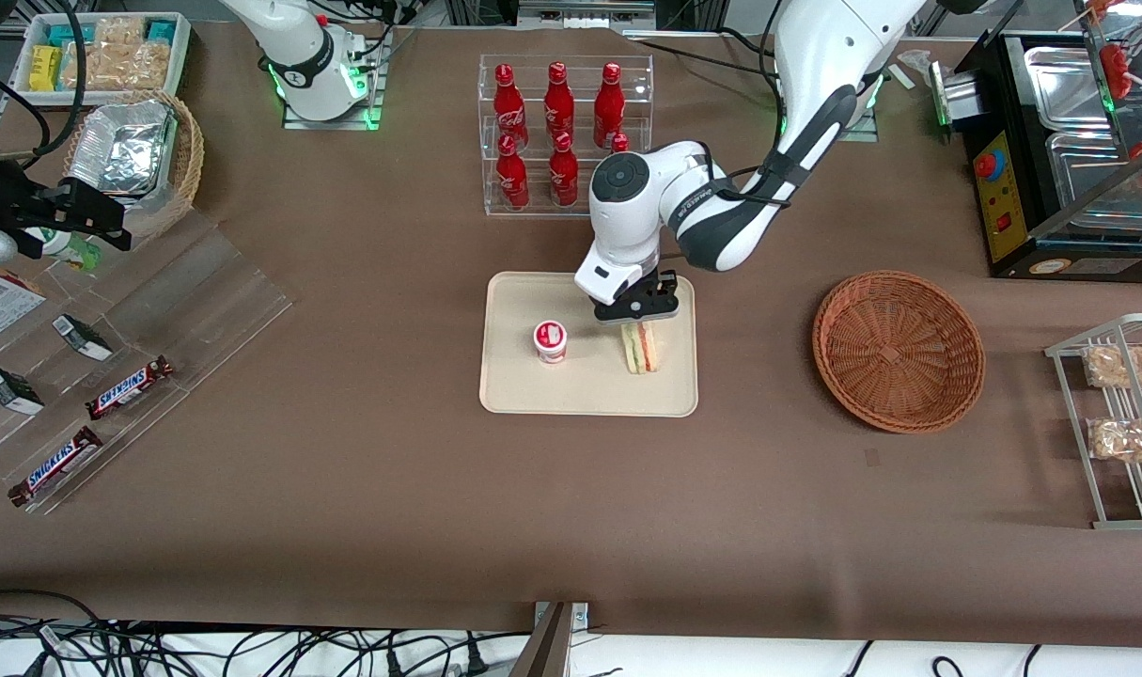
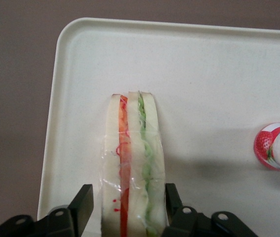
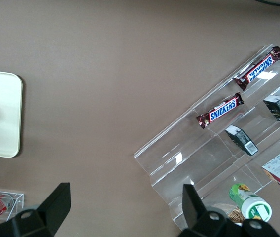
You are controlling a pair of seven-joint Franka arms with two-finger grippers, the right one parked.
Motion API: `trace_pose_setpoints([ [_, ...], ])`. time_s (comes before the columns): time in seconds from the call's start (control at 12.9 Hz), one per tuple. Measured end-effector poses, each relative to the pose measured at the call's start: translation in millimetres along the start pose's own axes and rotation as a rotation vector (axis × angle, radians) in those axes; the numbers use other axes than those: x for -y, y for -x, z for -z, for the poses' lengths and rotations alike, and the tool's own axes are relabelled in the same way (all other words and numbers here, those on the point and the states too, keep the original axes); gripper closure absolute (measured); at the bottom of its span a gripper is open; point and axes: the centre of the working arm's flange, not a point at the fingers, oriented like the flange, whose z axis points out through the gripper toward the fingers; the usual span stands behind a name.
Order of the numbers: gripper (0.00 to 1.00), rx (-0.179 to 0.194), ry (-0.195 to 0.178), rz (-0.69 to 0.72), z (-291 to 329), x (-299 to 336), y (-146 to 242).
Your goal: Place sandwich from basket to tray
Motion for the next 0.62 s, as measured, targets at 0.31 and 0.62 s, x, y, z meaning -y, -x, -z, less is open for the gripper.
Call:
trace_pose_setpoints([
  [0.31,0.0,-0.027,-0.02,0.068,37.0,11.4,-36.8],
  [0.62,0.0,0.028,-0.042,0.151,104.4,42.1,-89.5],
])
